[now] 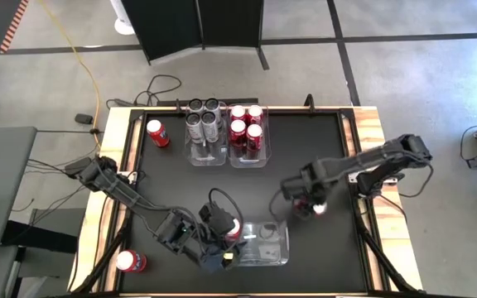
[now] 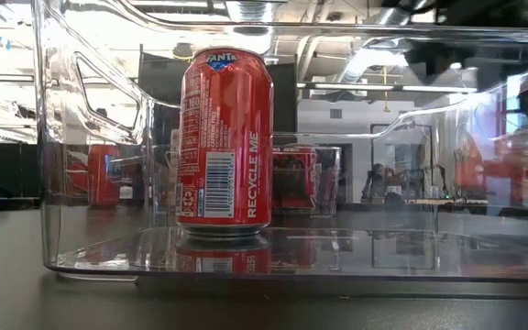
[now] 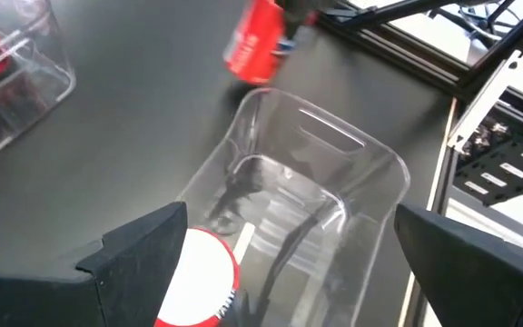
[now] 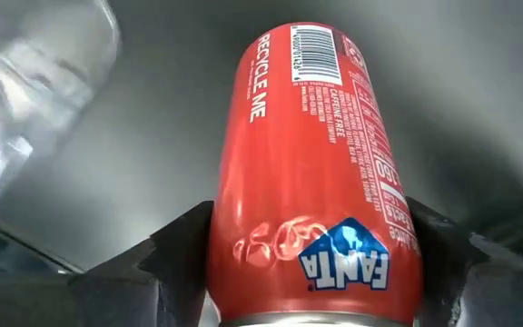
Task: Sort soda cans
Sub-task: Put the bottom right orange soda can into the bottom transparent bin
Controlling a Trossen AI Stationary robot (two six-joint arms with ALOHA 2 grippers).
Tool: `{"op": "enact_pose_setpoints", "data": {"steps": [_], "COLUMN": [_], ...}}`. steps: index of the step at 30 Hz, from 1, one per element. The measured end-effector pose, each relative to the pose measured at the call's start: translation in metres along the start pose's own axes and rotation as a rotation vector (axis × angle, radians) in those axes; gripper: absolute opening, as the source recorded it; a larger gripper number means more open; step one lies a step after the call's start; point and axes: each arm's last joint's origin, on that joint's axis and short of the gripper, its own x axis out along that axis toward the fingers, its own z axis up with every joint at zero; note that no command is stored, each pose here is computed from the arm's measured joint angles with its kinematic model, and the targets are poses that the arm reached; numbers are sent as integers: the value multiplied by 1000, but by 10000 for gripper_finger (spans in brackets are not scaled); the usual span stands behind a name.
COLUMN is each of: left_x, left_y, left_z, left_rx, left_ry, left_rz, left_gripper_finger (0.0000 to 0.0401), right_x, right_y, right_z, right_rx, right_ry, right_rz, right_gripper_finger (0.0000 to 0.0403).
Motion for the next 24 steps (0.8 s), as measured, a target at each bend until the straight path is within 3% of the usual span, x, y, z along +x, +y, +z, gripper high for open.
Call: {"op": "enact_pose_setpoints", "data": {"steps": [11, 24], "left_x": [-1, 4], "left_y": [-1, 4], "left_z": [-1, 5], "left_rx": [-50, -35], "left_ry": [0, -38], "left_rz": [-3, 34], "left_gripper_finger": [389, 389], "right_x": [-14, -8], "right_y": [-51, -69], "right_z": [52, 64], "right_rx": [112, 186], "right_ry": [-50, -57], "right_rz": [44, 56], "right_gripper_finger": [286, 286]}}
